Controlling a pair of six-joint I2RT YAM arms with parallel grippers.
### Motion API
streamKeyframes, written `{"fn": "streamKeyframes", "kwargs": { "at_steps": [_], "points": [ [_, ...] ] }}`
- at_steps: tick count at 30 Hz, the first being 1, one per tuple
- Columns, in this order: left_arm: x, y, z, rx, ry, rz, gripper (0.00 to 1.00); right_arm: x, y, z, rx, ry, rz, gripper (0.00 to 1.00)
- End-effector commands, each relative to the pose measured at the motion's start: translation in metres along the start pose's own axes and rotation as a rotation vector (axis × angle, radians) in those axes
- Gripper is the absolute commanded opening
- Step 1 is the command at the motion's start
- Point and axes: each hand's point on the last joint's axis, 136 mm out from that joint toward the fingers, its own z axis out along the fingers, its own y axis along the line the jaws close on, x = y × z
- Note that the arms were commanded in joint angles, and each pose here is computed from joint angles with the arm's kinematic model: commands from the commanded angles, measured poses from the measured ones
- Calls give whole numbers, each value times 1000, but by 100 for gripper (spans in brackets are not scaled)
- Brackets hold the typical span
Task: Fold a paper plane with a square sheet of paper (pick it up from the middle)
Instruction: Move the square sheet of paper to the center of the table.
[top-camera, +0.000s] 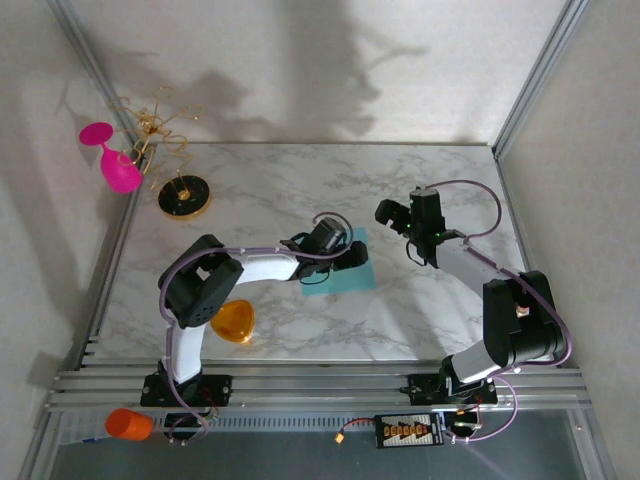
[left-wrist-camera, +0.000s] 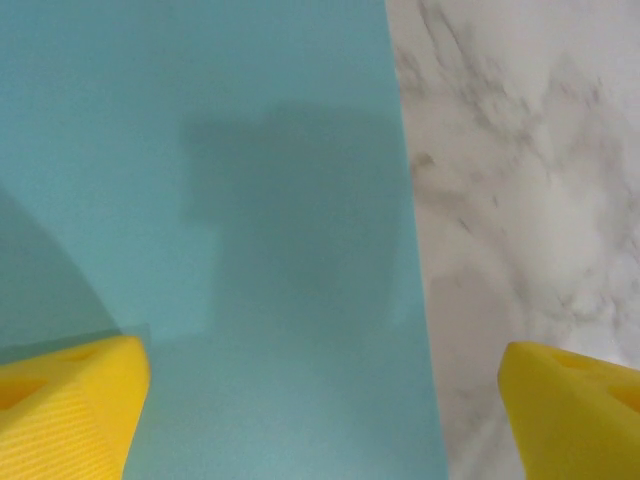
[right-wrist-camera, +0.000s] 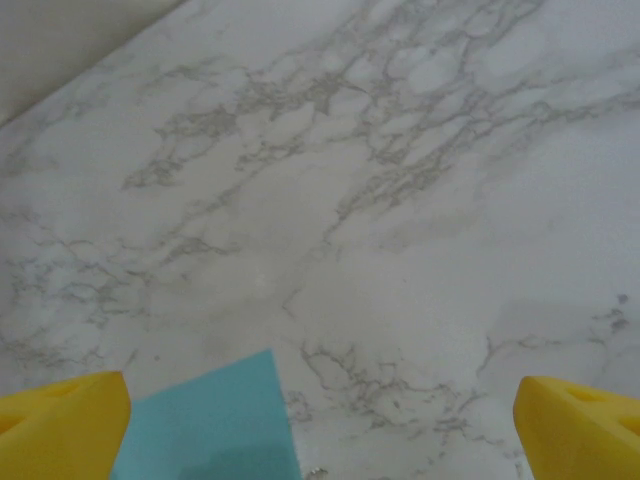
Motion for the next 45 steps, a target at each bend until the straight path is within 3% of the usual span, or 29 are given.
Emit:
{"fn": "streamKeyframes", "kwargs": {
  "at_steps": [1, 6, 12, 19, 28, 33, 41, 45],
  "points": [
    [11, 0, -12, -4, 61, -91, 91, -5, -2, -6, 61, 21, 12, 99],
    [-29, -19, -59, 83, -55, -101, 93, 8, 9, -7, 41, 132, -45, 95],
    [-69, 35, -102, 9, -181, -158, 98, 52, 23, 2, 105, 281, -186, 95],
    [-86, 88, -129, -82, -259, -196, 99, 104, 44, 16, 160, 392, -275, 96],
    [-63, 89, -114, -131, -194, -189, 99, 147, 50, 20, 54, 498, -104, 94],
    [-62, 91, -108, -161, -191, -196, 99, 166, 49, 15, 65, 534, -65, 93],
    [-61, 99, -104, -258, -186, -187, 99, 198, 57, 9, 95, 538, 196, 92],
    [-59, 99, -100, -283, -178, -169, 99, 190, 78, 5, 27, 502, 316, 91]
  ]
}}
